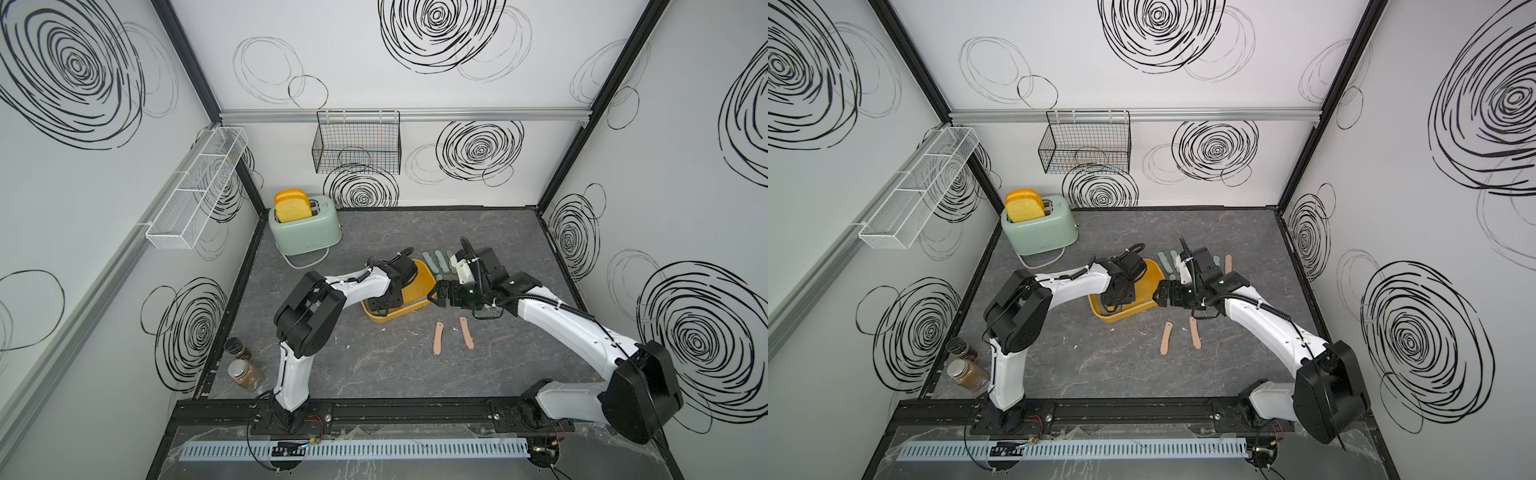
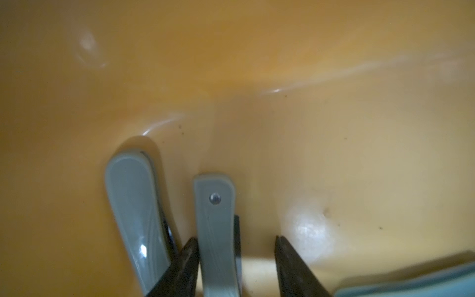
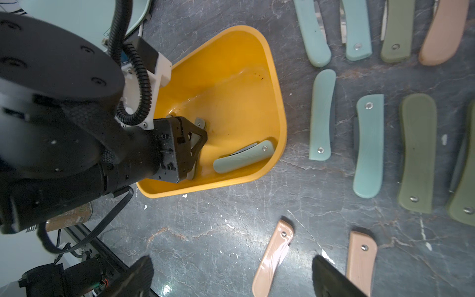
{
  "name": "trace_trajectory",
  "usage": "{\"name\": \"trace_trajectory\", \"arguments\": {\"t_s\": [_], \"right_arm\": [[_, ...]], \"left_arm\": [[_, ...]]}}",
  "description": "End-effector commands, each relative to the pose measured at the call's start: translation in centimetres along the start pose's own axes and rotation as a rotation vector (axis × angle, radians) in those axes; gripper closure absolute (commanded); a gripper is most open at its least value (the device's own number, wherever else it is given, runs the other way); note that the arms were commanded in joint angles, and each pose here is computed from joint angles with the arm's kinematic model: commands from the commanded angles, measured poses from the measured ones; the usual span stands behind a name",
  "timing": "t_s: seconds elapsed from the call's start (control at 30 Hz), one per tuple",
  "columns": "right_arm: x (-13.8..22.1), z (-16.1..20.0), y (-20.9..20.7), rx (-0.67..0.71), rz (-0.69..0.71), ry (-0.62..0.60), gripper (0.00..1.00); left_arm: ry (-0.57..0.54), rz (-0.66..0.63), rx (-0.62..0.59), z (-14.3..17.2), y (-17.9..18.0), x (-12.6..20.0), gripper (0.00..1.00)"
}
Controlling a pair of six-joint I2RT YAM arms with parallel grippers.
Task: Take the fruit knife out of the storage box
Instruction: Pick up the fruit knife from the storage box.
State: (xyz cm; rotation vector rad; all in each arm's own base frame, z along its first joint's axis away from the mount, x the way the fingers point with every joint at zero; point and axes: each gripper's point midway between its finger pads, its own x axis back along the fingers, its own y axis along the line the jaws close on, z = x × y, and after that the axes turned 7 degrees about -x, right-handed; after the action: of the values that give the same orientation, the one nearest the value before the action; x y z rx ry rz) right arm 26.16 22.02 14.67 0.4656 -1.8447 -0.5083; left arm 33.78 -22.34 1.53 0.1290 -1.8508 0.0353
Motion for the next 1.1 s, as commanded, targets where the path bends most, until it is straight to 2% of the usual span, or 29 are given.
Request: {"name": "trace_trajectory", "arguments": {"t_s": [0.0,0.2,0.33,0.4,0.6,0.9,1.07], "right_arm": [[1.1,-0.6,0.4,0.011,0.002,-0.02,0.01],[1.0,-0.5,0.1,0.007,0.01,-0.017,0.01],[1.0,-0.5,0.2,0.005,0.009,-0.017,0.01],[1.0,-0.5,0.2,0.005,0.009,-0.018,0.01],[1.0,-0.7,0.2,0.003,0.009,-0.022,0.01],[1.0,-1.2,0.3,0.0,0.003,-0.031,0.01],[1.0,-1.3,0.2,-0.004,0.004,-0.032,0.01]], "left_arm": [[0.037,-0.001,-0.036,0.5,-0.6,-1.7,0.52],[0.03,-0.001,-0.057,-0.1,-1.3,-1.6,0.68],[0.033,-0.015,-0.059,0.0,-0.9,-1.7,0.7],[0.031,-0.019,-0.061,0.0,-0.8,-1.5,0.76],[-0.003,-0.028,-0.072,-1.3,-0.8,-0.3,0.77],[-0.095,-0.013,-0.072,-5.4,-1.1,3.5,0.77],[-0.114,0.008,-0.073,-6.1,-1.3,4.9,0.77]]}}
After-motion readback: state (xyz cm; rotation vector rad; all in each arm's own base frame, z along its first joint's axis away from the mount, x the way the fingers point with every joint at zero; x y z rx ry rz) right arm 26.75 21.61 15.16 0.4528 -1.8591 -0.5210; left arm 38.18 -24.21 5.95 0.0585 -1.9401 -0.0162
